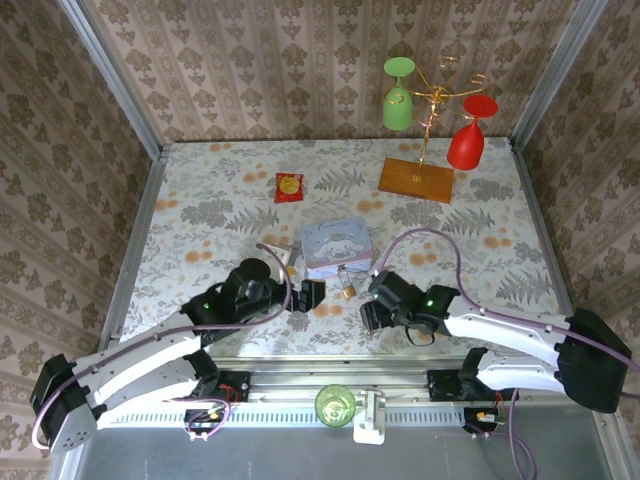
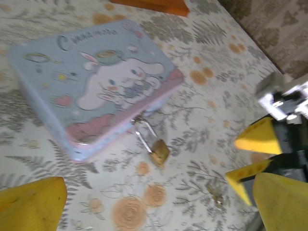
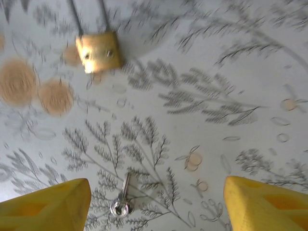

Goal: Unlock a padlock with a key

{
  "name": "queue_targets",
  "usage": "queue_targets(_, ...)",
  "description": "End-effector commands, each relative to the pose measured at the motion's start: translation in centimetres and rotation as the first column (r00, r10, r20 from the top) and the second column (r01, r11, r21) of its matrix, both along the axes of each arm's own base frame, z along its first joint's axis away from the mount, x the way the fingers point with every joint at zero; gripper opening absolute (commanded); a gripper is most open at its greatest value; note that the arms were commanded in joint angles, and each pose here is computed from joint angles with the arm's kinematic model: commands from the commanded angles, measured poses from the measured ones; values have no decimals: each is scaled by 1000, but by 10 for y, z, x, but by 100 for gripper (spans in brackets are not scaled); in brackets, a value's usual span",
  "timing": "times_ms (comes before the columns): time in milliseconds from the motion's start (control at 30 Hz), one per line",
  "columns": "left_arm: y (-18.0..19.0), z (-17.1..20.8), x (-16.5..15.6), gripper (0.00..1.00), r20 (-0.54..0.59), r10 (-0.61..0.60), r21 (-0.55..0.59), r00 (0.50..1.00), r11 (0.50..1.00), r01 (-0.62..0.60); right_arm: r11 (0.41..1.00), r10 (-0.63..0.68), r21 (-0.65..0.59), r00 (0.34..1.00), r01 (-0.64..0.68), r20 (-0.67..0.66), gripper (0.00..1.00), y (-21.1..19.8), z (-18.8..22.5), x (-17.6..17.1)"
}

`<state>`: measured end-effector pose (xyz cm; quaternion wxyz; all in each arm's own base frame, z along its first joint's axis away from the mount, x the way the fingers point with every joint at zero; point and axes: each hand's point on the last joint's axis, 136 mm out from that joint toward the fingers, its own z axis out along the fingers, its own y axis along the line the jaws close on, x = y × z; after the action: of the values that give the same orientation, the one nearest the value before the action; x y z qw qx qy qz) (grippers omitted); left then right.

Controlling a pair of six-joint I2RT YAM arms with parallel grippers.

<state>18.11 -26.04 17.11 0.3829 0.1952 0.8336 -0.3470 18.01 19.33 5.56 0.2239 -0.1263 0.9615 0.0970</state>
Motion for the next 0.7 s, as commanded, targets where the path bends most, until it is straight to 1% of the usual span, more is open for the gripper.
queue_targets(0,-11,6,-1,100,-8,33,-46,999,998,-34,996,-60,-63,998,61,12,65,-1,-3,0)
queue_targets(67,-16,6,-4,100,-4,25,-48,1000,999,-25,997,-44,-65,999,45,9,59,7,-7,-4)
queue_targets(200,-20,3,-5,100,-6,23,-53,1000,998,-23,997,-43,-64,999,42,-7,54,12,-15,-10)
queue_targets(267,-21,1,-5,100,-9,20,-59,1000,998,-21,998,-45,-48,999,45,-11,47,14,-18,-12)
queue_targets(500,-16,-10,-6,100,-33,63,-87,997,994,-66,999,-48,0,999,48,-18,46,22,-23,-16)
queue_targets(667,-9,-11,-8,100,-27,80,-76,996,994,-82,997,-35,-68,999,33,-23,43,21,-29,-23)
